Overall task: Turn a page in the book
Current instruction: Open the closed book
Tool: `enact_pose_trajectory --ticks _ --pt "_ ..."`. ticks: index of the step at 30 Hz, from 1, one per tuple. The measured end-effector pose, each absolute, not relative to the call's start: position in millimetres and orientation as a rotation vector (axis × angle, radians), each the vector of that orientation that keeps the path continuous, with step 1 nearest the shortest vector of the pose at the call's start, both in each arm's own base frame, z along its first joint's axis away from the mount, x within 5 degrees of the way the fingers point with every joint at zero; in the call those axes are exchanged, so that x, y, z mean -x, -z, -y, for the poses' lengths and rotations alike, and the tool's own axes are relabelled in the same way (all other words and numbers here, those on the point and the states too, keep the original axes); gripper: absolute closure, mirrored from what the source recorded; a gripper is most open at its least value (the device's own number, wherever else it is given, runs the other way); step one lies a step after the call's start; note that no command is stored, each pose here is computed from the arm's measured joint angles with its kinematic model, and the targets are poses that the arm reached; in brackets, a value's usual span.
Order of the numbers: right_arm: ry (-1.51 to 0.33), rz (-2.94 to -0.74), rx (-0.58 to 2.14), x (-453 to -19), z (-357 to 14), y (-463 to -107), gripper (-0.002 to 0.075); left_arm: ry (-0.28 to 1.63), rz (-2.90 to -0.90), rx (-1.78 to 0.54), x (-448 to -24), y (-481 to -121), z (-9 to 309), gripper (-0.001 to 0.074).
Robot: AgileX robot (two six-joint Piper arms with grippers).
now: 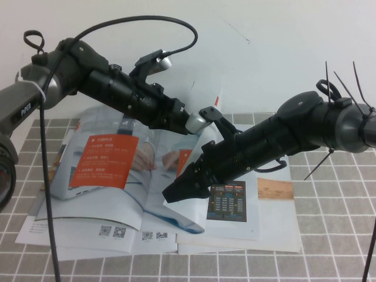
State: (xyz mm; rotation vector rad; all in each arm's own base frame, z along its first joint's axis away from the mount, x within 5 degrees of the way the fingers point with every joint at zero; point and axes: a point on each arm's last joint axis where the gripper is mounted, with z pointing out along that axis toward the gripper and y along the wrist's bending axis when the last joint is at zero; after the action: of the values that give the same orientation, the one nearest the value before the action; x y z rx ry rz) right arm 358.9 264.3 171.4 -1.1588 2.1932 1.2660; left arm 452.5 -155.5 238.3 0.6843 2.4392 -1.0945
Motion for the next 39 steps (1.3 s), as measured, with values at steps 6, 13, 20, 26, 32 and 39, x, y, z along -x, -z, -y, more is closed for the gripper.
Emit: enact_pose_trajectory --ticks 6,13,20,26,32,39 --pt "-1.266 -2.193 1.159 -359 -264 -171 0.0233 1.130 -2.463 -0.664 -455 -225 157 0.0549" --pt "-1.265 -2.193 1.160 -359 -264 -171 0.0233 1.198 -2.448 -0.657 -454 -226 160 0.0549" --pt "-1.265 -2.193 1.160 -359 -264 -171 0.0234 1.208 -2.447 -0.656 -455 -223 160 0.0549" --pt "-1.265 -2.194 1.160 -359 -264 -171 0.0234 1.196 -2.456 -0.658 -456 -220 160 0.0549" --pt "-1.266 -2.196 1.160 -359 -264 -170 0.0234 1.176 -2.459 -0.660 -456 -219 159 0.0549" --pt "-1.266 -2.196 1.160 -359 -264 -170 0.0239 1.170 -2.456 -0.667 -456 -219 159 0.0549"
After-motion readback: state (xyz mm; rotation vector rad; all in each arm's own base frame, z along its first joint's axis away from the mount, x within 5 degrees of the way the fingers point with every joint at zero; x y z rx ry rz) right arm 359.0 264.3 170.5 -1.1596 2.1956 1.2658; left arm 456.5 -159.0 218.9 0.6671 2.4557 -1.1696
